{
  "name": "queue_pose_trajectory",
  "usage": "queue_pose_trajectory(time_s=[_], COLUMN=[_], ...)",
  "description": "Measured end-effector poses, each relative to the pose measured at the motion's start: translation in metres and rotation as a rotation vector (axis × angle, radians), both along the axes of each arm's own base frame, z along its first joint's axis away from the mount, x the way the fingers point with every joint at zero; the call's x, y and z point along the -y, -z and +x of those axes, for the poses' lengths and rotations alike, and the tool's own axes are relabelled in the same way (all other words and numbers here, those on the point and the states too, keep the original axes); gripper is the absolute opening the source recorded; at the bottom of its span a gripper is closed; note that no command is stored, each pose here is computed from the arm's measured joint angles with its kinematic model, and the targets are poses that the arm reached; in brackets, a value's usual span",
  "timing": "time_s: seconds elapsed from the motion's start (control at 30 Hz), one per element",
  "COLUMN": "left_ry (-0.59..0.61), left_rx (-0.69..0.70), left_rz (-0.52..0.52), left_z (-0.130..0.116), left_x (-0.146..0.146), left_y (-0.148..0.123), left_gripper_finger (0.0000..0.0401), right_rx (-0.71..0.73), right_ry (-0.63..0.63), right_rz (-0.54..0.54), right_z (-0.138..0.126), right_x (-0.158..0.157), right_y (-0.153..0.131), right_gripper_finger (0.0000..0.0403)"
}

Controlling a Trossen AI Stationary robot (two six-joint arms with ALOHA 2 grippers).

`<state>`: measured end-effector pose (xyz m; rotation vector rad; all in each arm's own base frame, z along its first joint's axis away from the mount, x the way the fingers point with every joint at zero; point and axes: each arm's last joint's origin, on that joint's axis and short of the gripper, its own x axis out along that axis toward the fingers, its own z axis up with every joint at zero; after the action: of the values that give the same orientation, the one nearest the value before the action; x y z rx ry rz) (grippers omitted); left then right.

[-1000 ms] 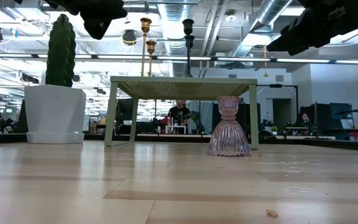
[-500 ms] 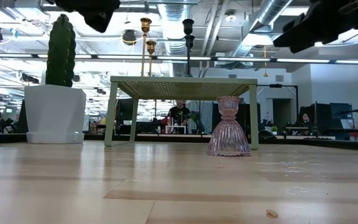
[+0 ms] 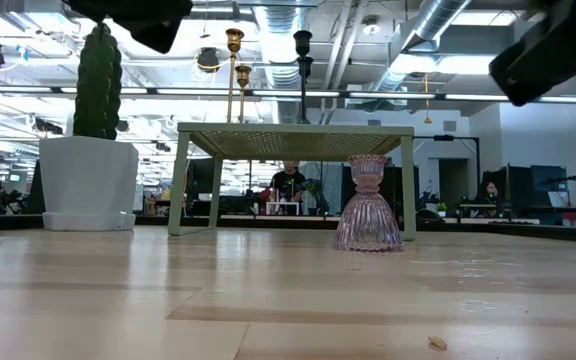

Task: Pick & Place candle stick holders
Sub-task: Put the gold candle holder on the shelf

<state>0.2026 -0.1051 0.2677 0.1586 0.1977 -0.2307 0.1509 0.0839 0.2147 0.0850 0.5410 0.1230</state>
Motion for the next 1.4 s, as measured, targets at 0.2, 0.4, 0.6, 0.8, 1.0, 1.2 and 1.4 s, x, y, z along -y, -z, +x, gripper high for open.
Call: queue_pose_trajectory(time_s=[0.2, 0.4, 0.6, 0.8, 1.0, 1.2, 1.4], left_ry=[0.0, 0.007, 0.007, 0.021, 0.02, 0.02, 0.018], left_rx=[0.015, 0.041, 0.052, 0.058, 0.066, 0.069, 0.07], left_rz=[0.005, 0.006, 0.013, 0.007, 0.0, -0.003, -0.012], left_z=[-0.004, -0.014, -0.021, -0.024, -0.024, -0.024, -0.024], left_x=[0.01, 0.025, 0.034, 0.038, 0.038, 0.038, 0.038], left_y=[0.0, -0.002, -0.003, -0.003, -0.004, -0.005, -0.005], left_gripper_finger=[0.0003, 0.0005, 0.0005, 0.0005, 0.0005, 0.0005, 0.0005], right_rx=[0.009, -0.044, -0.096, -0.081, -0.074, -0.085, -0.094], right_ry=[-0.073, -0.053, -0.032, -0.06, -0.13, -0.133, -0.092], right_rz=[0.054, 0.066, 0.114, 0.185, 0.201, 0.185, 0.169], right_z=[-0.002, 0.001, 0.004, 0.005, 0.0, 0.008, 0.024], right_x=[-0.026, -0.049, -0.068, -0.086, -0.104, -0.119, -0.124], right_y=[0.004, 0.023, 0.043, 0.05, 0.054, 0.056, 0.06], right_gripper_finger=[0.0, 0.0, 0.0, 0.0, 0.0, 0.0, 0.002])
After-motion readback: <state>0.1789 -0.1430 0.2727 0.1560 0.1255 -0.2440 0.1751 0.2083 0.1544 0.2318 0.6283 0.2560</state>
